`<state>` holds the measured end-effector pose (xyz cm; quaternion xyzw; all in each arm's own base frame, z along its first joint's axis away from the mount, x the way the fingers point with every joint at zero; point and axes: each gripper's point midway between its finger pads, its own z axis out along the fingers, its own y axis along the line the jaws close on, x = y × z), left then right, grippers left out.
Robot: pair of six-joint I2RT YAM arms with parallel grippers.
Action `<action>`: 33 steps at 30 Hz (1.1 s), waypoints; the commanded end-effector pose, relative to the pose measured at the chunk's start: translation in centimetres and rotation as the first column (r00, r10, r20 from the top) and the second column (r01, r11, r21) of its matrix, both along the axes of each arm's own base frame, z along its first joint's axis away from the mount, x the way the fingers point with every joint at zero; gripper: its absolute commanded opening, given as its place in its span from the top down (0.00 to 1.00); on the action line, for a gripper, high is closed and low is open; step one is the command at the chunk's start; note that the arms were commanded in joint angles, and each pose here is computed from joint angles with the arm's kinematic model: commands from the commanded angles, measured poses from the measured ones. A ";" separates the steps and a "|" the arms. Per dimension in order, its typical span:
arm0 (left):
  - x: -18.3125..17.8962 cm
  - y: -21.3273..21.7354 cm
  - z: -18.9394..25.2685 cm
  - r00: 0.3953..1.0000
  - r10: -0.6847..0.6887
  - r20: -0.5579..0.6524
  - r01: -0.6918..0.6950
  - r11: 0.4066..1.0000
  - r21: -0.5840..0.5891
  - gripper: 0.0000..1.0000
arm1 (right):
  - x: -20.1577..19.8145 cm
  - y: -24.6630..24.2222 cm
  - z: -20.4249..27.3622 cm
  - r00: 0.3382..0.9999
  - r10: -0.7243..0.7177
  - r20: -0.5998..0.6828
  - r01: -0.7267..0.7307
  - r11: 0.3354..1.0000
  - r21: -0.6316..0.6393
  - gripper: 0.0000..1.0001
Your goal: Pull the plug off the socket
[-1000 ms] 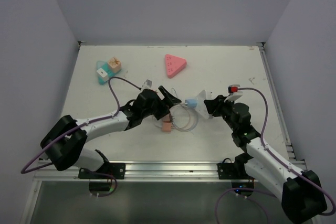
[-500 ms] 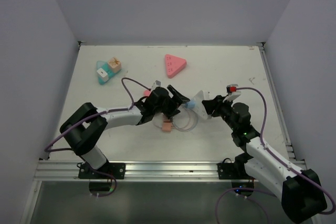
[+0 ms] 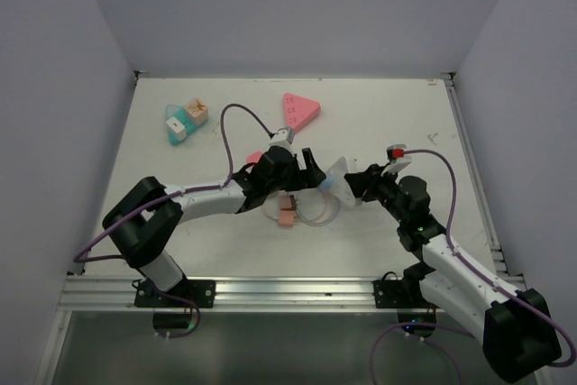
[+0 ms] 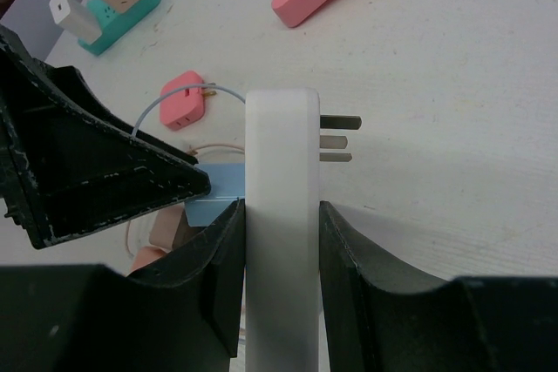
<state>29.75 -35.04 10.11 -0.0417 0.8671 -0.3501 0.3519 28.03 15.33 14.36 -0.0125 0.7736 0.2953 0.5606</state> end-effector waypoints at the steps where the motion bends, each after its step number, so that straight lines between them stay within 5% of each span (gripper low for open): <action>1: 1.6 -0.4 2.7 0.952 -0.131 0.275 0.096 0.986 0.137 0.07 | 1.0 1.1 5.1 0.988 0.031 0.151 -0.040 0.998 0.057 1.00; 9: 1.0 -2.6 4.0 0.886 -0.239 0.397 0.206 0.971 0.125 0.09 | 1.1 1.3 4.9 0.989 0.045 0.142 -0.053 0.997 0.054 1.00; 21: 0.8 -2.5 1.2 0.878 -0.314 0.360 0.243 0.942 0.230 0.16 | 1.0 1.6 4.9 0.988 0.063 0.143 -0.072 0.996 0.054 1.00; 30: 0.0 -3.5 1.1 0.872 -0.356 0.336 0.305 0.932 0.195 0.37 | 0.9 1.8 5.0 0.987 0.073 0.144 -0.081 0.995 0.052 1.00; 33: -0.3 -3.5 1.1 0.874 -0.358 0.329 0.313 0.932 0.184 0.52 | 1.0 1.7 4.9 0.987 0.070 0.145 -0.078 0.996 0.049 1.00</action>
